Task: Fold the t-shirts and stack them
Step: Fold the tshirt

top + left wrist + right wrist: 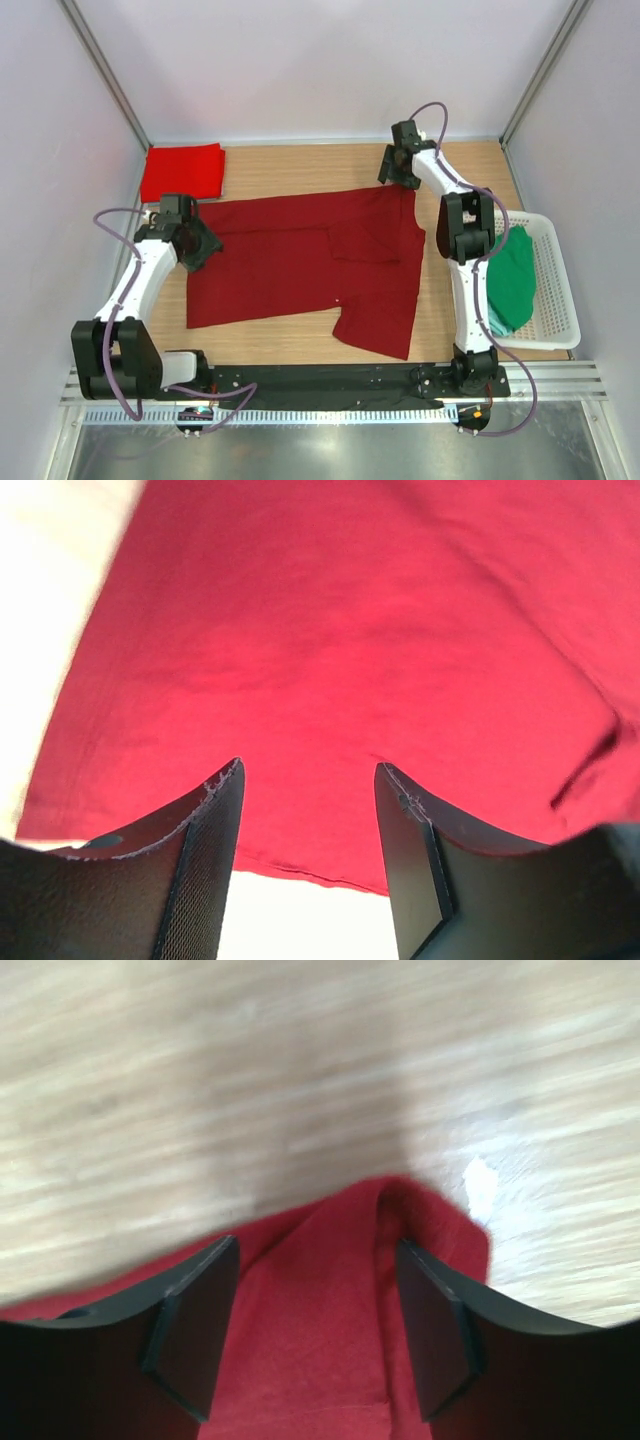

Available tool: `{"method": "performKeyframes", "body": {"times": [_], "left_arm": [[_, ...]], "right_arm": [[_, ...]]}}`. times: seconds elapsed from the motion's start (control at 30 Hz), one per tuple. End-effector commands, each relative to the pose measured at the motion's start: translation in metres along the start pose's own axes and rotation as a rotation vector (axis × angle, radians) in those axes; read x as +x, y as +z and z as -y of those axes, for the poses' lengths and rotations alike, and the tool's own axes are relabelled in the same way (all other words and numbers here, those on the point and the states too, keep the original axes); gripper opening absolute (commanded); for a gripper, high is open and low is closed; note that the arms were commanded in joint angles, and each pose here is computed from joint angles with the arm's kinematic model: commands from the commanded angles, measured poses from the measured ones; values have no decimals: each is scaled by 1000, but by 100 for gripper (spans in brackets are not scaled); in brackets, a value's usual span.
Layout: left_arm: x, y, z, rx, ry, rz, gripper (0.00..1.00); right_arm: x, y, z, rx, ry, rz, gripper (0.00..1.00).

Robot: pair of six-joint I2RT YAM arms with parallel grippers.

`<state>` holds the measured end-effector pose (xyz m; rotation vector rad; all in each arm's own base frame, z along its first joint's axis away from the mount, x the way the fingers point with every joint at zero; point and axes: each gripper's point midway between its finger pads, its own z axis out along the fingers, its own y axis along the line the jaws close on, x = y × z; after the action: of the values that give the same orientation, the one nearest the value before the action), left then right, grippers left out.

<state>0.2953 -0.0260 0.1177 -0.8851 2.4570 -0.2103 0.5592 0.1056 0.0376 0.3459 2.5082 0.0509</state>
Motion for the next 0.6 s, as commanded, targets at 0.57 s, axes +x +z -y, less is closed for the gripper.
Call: {"method": "performKeyframes", "body": {"times": [0.57], "left_arm": [[77,-12,-150,-666,-651,-127,48]], "right_arm": [[153,-262,-11,-309,-136,-182,77]]}}
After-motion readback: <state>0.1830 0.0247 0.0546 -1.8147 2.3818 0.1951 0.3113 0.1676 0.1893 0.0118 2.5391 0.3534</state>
